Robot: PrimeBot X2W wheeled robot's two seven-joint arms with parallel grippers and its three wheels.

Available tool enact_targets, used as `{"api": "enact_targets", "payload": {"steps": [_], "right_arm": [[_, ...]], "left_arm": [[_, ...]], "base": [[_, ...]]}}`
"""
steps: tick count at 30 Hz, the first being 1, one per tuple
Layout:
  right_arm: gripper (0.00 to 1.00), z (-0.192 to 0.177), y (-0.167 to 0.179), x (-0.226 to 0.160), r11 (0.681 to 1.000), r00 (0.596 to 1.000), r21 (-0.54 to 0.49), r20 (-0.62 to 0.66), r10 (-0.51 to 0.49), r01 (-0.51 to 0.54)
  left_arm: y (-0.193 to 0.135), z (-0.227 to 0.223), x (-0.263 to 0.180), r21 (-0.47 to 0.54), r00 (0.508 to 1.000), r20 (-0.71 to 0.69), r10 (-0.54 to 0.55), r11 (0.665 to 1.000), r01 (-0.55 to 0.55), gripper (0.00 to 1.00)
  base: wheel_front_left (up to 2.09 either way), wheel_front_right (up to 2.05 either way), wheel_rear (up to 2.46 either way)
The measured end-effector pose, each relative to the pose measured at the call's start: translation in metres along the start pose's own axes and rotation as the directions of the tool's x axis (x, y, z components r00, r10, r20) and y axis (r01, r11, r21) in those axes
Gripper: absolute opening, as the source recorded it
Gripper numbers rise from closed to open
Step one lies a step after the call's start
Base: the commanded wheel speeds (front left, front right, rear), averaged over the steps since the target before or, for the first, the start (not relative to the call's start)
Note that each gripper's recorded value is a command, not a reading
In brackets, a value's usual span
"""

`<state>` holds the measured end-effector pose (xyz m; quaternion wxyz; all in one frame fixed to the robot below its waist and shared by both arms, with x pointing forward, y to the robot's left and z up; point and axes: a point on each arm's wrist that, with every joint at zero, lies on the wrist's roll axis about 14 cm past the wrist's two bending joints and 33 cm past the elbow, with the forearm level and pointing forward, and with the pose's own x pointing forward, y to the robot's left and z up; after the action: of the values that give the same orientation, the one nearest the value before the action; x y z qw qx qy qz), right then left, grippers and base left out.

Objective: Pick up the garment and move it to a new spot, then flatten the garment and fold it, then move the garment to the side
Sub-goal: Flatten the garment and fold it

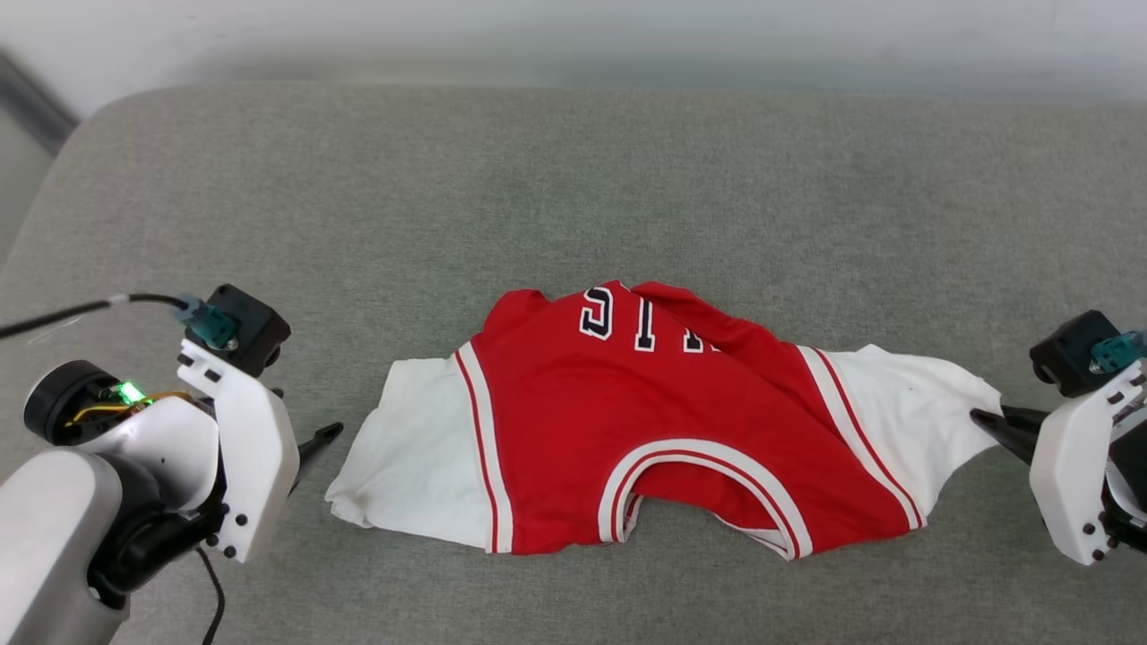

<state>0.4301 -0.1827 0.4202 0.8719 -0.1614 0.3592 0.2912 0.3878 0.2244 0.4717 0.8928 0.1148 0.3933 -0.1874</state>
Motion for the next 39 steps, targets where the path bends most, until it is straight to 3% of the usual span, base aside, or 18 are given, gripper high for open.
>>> {"api": "enact_targets", "payload": {"steps": [8,16,21,22,23,31,39], "right_arm": [[0.00,-0.001,0.002,0.010,1.000,1.000,-0.005,-0.013,0.012,-0.012],[0.00,-0.010,-0.001,0.018,1.000,0.999,0.010,-0.039,0.015,-0.015],[0.00,-0.012,-0.001,0.022,1.000,0.999,0.020,-0.042,0.019,-0.018],[0.00,-0.012,0.000,0.022,1.000,0.999,0.020,-0.041,0.019,-0.018],[0.00,-0.011,0.000,0.022,1.000,0.999,0.021,-0.040,0.020,-0.019],[0.00,0.004,0.000,0.012,1.000,1.000,0.010,0.023,0.001,-0.001],[0.00,0.072,-0.016,-0.023,0.999,0.971,0.030,0.235,-0.048,0.042]], "left_arm": [[-0.002,-0.026,0.029,0.004,0.979,-0.195,-0.057,0.998,0.059,1.00],[-0.022,-0.067,0.050,0.001,0.908,-0.391,-0.150,0.987,0.163,1.00],[-0.029,-0.076,0.058,0.010,0.885,-0.433,-0.173,0.980,0.197,1.00],[-0.030,-0.077,0.059,0.014,0.882,-0.438,-0.175,0.979,0.202,0.32],[-0.031,-0.078,0.060,0.016,0.879,-0.442,-0.177,0.979,0.205,0.01],[-0.033,-0.071,0.053,0.012,0.905,-0.386,-0.182,0.979,0.202,0.00],[-0.018,0.010,0.020,0.080,0.988,-0.078,-0.131,0.987,0.137,0.00]], "base": [[0.00,0.00,0.00],[0.00,0.00,0.00],[0.00,0.00,0.00],[0.00,0.00,0.00],[0.00,0.00,0.00],[0.00,0.00,0.00],[0.00,0.00,0.00]]}}
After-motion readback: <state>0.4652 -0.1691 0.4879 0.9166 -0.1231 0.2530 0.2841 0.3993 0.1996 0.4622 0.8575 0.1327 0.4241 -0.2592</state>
